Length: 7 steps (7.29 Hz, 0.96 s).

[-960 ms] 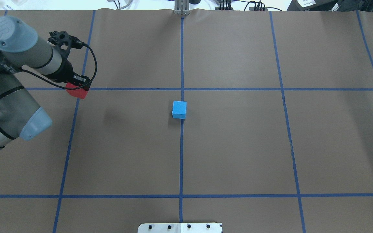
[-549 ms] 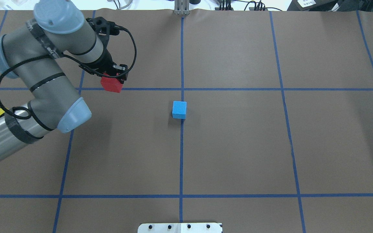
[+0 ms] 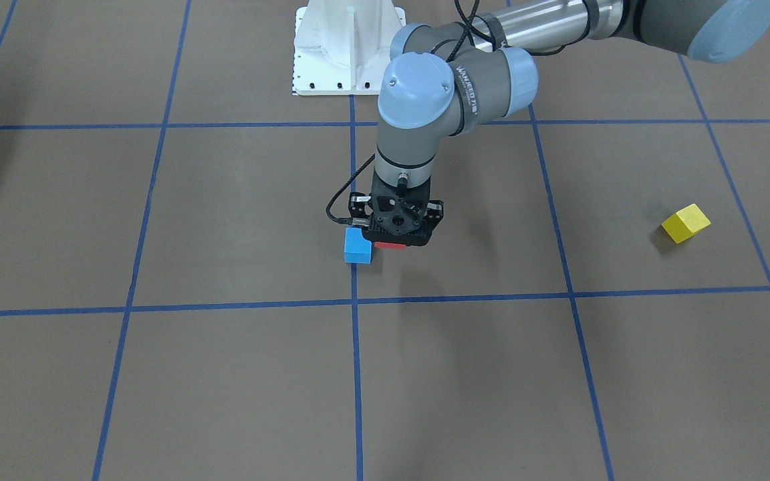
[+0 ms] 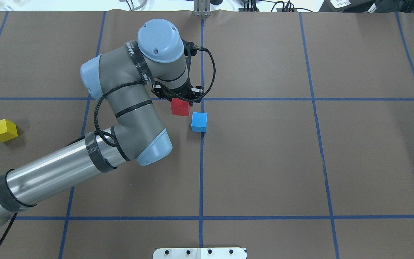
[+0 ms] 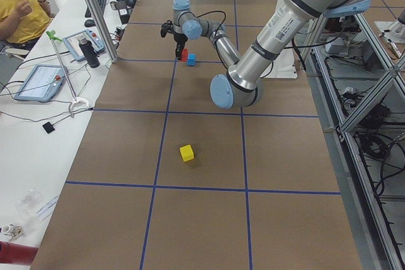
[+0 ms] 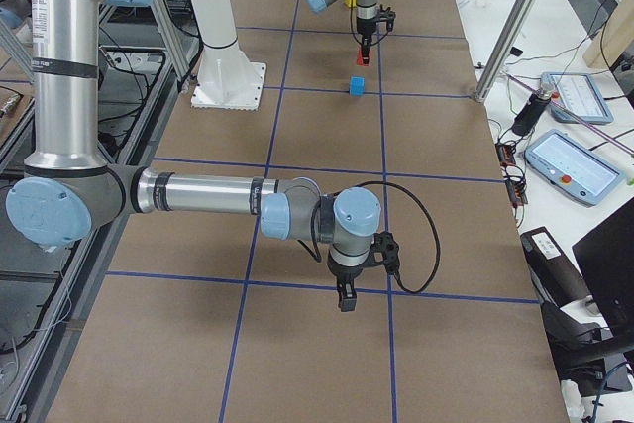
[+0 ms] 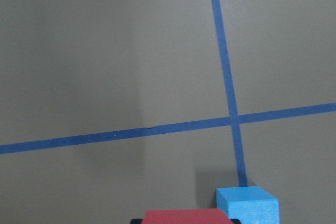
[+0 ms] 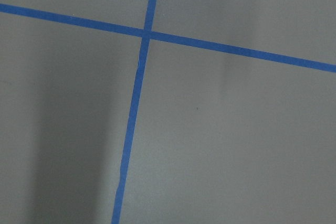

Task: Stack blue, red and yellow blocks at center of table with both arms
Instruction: 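Carry the red cube with the left gripper above the blue cube, then lower the red cube onto the blue cube and open the left gripper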

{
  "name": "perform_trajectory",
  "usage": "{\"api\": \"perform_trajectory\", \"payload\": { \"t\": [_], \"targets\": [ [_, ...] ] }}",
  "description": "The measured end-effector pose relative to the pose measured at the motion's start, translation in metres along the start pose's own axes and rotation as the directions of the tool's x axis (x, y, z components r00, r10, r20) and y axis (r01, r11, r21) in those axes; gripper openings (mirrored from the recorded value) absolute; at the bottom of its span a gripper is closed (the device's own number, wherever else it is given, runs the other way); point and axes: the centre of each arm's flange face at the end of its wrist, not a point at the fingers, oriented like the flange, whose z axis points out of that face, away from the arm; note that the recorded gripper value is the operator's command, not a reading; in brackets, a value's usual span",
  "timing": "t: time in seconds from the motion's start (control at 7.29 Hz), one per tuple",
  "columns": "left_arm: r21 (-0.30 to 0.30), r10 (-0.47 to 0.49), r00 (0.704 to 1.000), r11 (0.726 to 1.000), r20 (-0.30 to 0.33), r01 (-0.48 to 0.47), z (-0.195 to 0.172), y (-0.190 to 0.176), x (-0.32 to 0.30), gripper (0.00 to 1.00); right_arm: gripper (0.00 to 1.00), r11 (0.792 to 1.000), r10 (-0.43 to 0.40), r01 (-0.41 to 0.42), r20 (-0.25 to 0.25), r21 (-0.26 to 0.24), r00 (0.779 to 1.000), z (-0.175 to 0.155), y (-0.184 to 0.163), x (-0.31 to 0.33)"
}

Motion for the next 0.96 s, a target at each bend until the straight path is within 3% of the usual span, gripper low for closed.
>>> {"api": "perform_trajectory", "payload": {
  "t": [0.55,0.96],
  "targets": [
    [0.013,0.035,0.999,0.999,0.003,-0.035,0.018,0.027,0.032,0.00,1.00,1.000,-0.001,0.001,0.001,0.002,1.000,-0.001,-0.001,-0.001],
    [0.031,0.027,1.000,0.999,0.000,-0.027,0.030,0.025,0.037,0.00,1.00,1.000,-0.001,0.001,0.001,0.004,1.000,-0.002,-0.001,-0.001]
  ]
}}
